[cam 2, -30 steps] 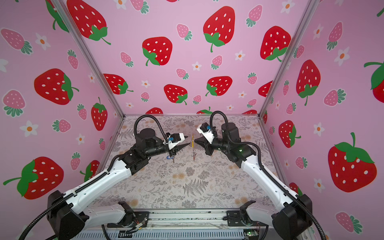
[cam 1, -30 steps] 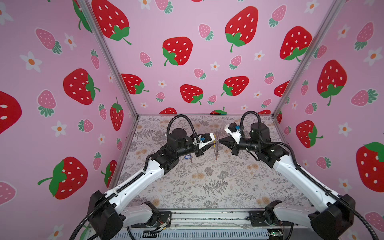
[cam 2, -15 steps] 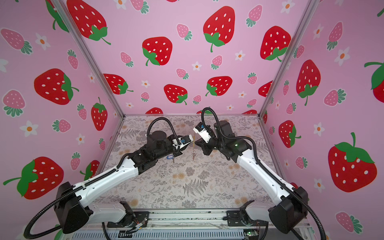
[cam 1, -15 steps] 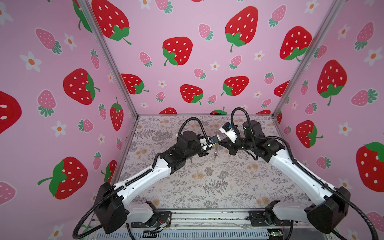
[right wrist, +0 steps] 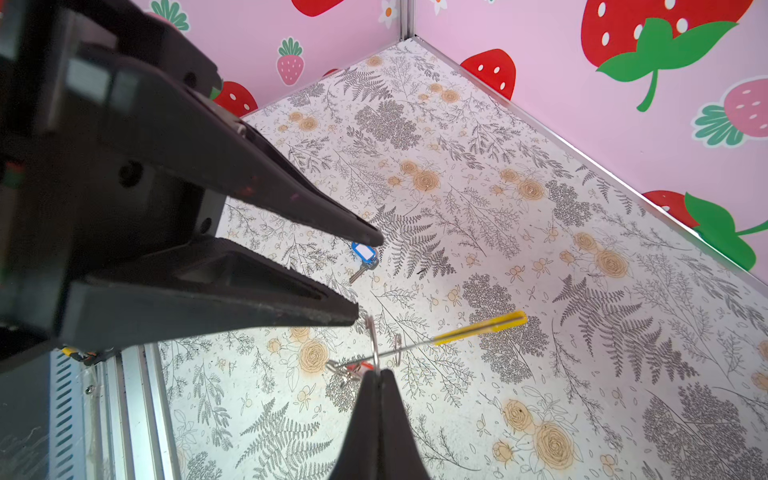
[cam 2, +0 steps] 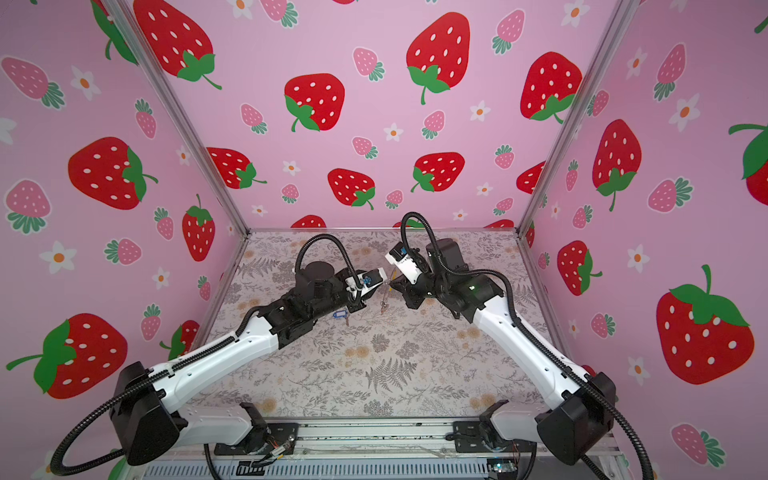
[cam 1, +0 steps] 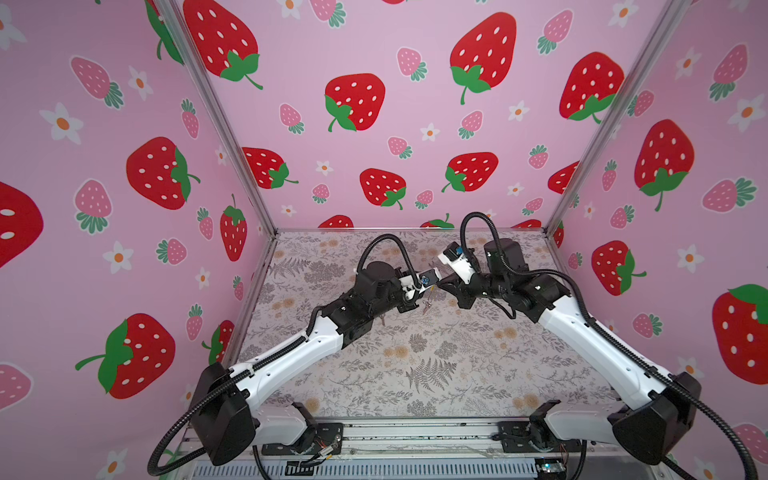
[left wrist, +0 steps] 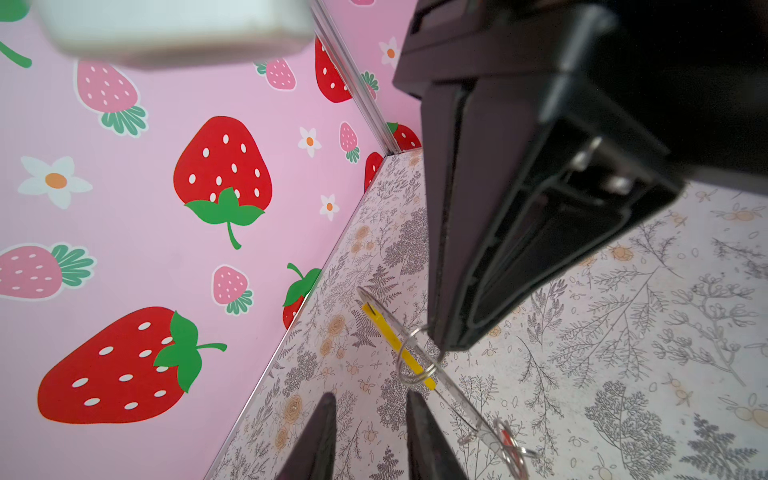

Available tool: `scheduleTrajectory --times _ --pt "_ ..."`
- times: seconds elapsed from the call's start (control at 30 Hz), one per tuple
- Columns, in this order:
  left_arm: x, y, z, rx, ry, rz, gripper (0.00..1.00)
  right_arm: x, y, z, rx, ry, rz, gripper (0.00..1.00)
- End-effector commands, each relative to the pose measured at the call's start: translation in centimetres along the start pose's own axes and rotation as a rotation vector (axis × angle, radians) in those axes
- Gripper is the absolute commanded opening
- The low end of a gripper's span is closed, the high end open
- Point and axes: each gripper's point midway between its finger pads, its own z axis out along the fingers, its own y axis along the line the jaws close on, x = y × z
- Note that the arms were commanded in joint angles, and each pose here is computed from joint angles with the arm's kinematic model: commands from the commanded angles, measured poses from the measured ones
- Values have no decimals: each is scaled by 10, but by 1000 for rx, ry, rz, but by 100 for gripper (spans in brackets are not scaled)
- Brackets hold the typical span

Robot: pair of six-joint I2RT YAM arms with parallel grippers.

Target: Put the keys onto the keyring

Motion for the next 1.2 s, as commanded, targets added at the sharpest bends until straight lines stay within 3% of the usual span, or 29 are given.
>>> scheduleTrajectory --times 0.0,0.9,1.17 --pt "-27 10 0 -12 -77 -9 31 -8 3 -2 -2 0 -11 0" --pt "-27 1 9 44 -83 -44 15 -21 12 -9 2 -42 -88 0" --pt "-26 5 5 15 -82 -48 27 -17 9 -11 25 -41 -100 0"
